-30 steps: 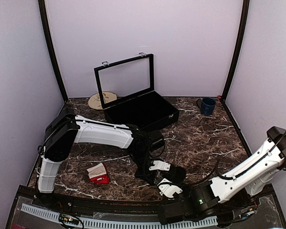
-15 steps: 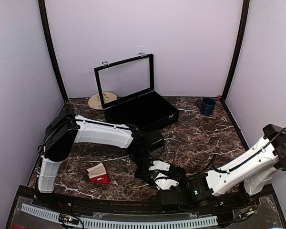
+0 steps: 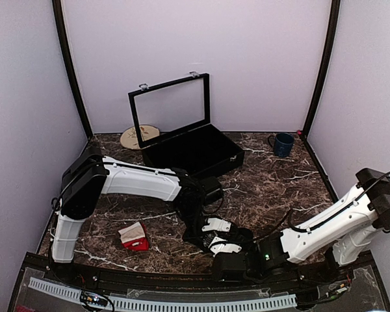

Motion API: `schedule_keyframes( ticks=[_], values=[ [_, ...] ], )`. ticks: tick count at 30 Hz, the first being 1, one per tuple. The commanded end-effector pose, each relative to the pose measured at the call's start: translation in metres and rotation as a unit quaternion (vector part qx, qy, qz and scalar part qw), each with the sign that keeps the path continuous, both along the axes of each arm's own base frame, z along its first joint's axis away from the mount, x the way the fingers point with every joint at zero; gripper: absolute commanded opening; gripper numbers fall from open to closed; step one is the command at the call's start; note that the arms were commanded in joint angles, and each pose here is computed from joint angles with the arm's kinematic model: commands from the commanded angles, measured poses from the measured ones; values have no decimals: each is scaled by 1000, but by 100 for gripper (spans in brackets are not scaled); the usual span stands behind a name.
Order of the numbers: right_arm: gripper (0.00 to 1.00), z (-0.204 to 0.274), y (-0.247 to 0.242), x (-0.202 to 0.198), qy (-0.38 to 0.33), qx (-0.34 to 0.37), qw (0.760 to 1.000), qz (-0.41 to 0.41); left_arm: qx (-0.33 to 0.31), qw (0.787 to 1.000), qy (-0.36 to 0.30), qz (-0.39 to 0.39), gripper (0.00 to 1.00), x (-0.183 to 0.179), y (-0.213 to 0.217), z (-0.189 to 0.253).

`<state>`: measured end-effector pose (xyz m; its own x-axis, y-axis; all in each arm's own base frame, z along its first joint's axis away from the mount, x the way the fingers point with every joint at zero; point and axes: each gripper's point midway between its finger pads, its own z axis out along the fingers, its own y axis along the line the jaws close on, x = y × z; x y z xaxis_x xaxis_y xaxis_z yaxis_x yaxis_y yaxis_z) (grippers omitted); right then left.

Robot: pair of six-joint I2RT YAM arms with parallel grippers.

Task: Roll the socks
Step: Roll the sock at the center of the board.

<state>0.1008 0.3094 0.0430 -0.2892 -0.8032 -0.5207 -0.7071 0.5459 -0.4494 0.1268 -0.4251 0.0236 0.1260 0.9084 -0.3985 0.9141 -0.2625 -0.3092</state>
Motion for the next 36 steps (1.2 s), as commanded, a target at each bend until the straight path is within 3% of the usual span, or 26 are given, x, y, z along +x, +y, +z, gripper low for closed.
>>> schedule_keyframes(
  ticks=[1,10,18,23,30,36],
  values=[
    [64,-4,11,5,12,19,1000,5,2,1000,13,-14,0,-7,0,1],
    [50,-11,25,5,31,33,999,14,-5,1000,26,-17,0,-12,-2,4],
    [16,-23,24,6,58,34,998,-3,-5,999,33,-17,0,-14,0,4],
    [4,-26,19,5,77,39,996,-23,-1,1000,23,-7,0,-10,-1,2],
    [1,-28,12,-3,112,53,991,-47,15,998,-13,59,13,20,-1,-2],
    [1,-31,5,-7,133,63,987,-69,-26,993,-17,113,27,39,2,12]
  ],
)
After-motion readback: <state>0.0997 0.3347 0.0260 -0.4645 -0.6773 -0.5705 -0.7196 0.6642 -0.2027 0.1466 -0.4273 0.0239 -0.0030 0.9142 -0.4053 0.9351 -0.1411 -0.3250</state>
